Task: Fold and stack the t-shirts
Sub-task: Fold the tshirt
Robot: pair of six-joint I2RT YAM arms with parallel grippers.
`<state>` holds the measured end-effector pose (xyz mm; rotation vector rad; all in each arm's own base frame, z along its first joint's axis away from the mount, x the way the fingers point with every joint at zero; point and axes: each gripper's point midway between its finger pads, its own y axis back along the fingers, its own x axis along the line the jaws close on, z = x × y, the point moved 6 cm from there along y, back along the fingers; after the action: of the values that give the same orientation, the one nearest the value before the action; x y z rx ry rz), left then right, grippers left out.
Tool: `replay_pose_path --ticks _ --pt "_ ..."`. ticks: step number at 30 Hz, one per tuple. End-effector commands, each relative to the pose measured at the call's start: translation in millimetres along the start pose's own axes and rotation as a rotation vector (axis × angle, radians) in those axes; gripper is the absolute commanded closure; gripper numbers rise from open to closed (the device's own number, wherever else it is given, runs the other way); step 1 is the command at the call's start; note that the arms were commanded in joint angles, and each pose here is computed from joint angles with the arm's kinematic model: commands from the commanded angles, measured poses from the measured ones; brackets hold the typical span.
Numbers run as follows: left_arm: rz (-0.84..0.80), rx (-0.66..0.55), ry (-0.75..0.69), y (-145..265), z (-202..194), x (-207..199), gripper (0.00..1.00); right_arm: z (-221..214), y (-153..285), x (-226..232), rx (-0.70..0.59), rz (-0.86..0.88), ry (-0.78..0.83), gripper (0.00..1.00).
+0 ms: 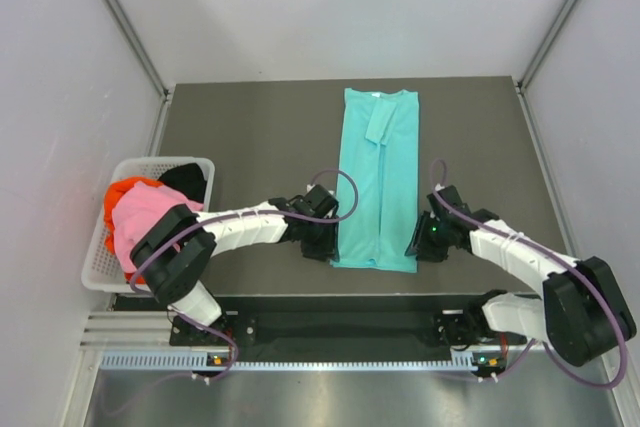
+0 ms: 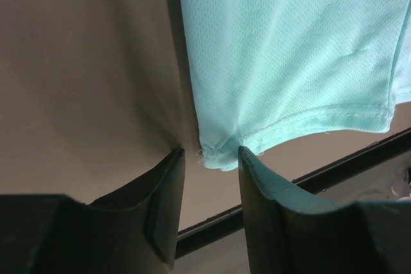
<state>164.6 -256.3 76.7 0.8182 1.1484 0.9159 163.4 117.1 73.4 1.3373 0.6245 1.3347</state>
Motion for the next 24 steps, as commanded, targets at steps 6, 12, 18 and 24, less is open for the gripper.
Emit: replay_pose_path --ticks 6,12,18,24 --pt "0.021 0.005 0.024 -10.5 0.0 1.2 0.62 -17.7 -4.9 -3.6 -0.010 -0.004 -0.004 0.63" --pt "0.031 -0.006 0.023 -3.1 0.6 1.5 0.69 -8.9 12.3 -5.9 -0.074 -0.048 0.022 0.63" --pt "0.029 -0.020 0.021 2.8 2.5 -0.6 0.65 -5.2 18.8 0.6 -0.076 -0.032 0.015 0.63" --pt "0.004 -0.008 0.030 0.7 -1.3 -0.6 0.62 -19.2 11.4 1.1 -0.039 0.042 -0.031 0.63"
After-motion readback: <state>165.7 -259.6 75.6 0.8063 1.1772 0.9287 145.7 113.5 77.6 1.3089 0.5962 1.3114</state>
